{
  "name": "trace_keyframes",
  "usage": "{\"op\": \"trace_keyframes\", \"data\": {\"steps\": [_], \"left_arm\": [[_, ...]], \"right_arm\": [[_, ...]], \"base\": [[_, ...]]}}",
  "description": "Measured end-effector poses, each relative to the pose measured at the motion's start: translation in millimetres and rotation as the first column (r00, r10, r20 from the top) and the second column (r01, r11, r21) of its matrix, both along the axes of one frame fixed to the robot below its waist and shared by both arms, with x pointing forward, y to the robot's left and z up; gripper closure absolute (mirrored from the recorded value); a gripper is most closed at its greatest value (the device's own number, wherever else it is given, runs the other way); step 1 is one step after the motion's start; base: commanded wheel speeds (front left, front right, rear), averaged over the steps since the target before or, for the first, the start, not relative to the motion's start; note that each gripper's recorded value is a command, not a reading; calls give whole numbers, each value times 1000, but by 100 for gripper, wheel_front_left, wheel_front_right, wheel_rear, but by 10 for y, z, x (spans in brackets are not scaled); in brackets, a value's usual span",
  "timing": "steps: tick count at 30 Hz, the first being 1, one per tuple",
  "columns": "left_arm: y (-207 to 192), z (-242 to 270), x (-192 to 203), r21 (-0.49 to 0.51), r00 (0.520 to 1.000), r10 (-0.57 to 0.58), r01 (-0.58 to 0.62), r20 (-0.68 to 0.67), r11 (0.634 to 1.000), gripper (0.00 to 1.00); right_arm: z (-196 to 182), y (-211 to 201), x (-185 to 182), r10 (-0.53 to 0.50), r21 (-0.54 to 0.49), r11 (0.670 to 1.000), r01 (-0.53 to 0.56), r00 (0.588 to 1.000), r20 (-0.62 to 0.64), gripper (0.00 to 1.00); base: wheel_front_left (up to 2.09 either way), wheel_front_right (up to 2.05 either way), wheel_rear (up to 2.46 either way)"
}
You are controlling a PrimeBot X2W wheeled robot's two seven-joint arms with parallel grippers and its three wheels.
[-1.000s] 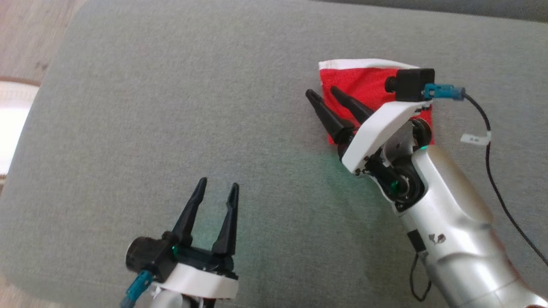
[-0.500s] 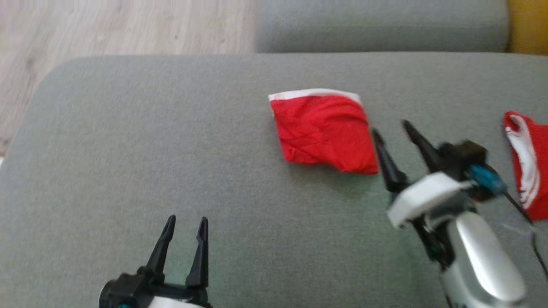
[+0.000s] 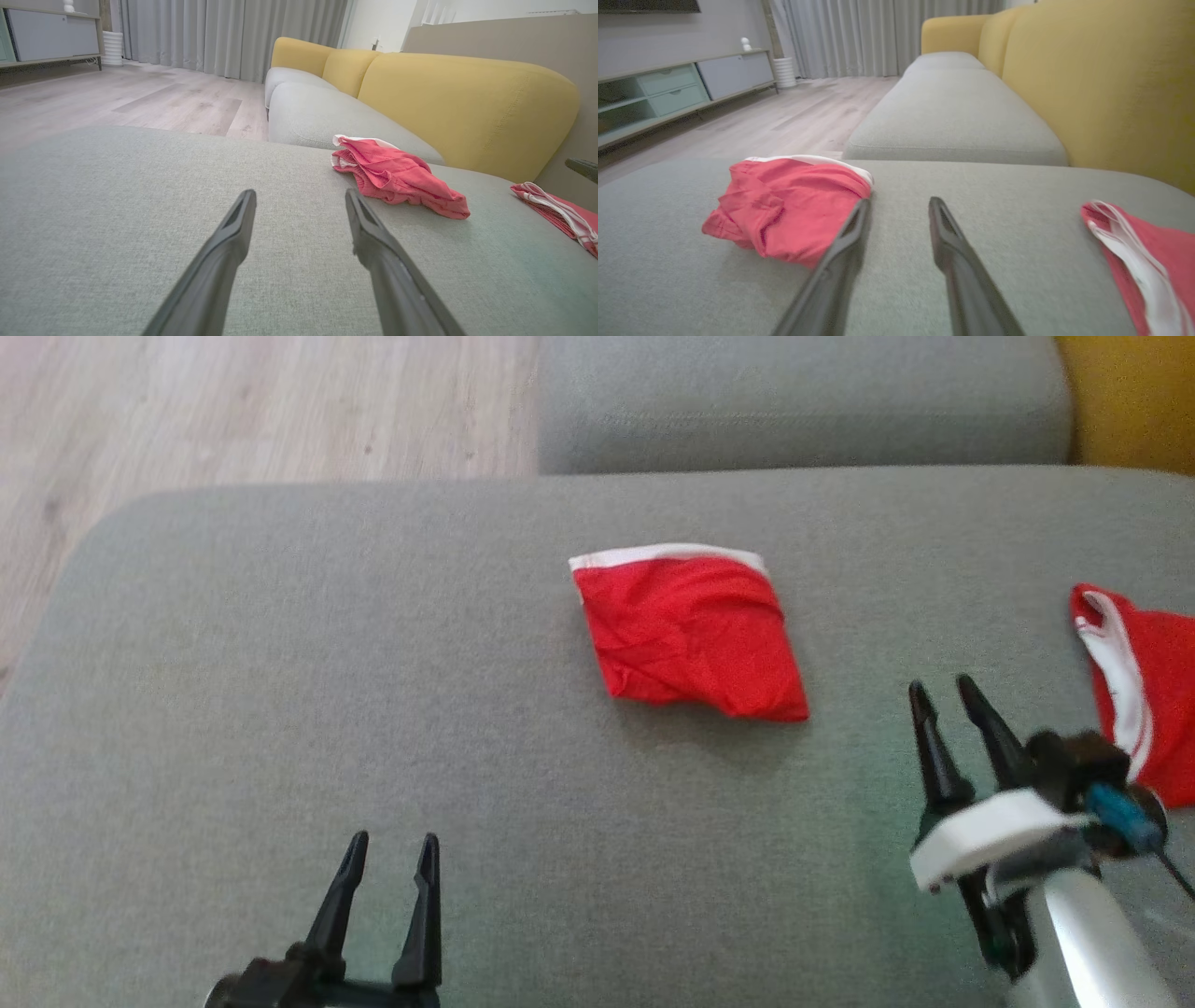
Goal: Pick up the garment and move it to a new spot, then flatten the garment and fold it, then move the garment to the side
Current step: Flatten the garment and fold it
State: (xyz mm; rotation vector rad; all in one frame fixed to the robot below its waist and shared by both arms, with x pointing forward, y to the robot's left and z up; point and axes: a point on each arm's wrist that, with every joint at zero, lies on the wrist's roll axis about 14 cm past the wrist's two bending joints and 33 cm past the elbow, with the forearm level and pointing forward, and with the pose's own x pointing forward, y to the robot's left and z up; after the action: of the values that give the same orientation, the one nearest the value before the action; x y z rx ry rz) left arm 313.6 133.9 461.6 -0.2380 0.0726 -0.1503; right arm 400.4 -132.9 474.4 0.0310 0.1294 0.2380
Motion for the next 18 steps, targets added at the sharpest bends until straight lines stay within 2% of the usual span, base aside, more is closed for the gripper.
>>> {"op": "trace_keyframes", "data": {"steps": [1, 2, 7, 10, 18], "left_arm": [[11, -13, 5, 0, 1000, 4, -4, -5, 1000, 0], [23, -25, 15, 0, 1000, 8, -8, -10, 1000, 0], [52, -16, 167, 4, 1000, 17, -17, -8, 1000, 0], [85, 4, 238, 7, 1000, 26, -26, -3, 1000, 0], [273, -87, 145, 2, 994, 97, -97, -42, 995, 0]], "right_arm": [[-11, 43, 47, 10, 1, 1000, -10, 1000, -4, 91], [-10, 88, 106, 22, 1, 1000, -22, 1000, -5, 100], [-2, 449, 530, 120, -28, 992, -121, 993, -13, 100], [-197, 747, 766, 196, -66, 977, -201, 978, -75, 100], [-775, 1140, 743, 288, -72, 948, -310, 931, -224, 100]], "base": [[0, 0, 0], [0, 0, 0], [0, 0, 0], [0, 0, 0], [0, 0, 0]]}}
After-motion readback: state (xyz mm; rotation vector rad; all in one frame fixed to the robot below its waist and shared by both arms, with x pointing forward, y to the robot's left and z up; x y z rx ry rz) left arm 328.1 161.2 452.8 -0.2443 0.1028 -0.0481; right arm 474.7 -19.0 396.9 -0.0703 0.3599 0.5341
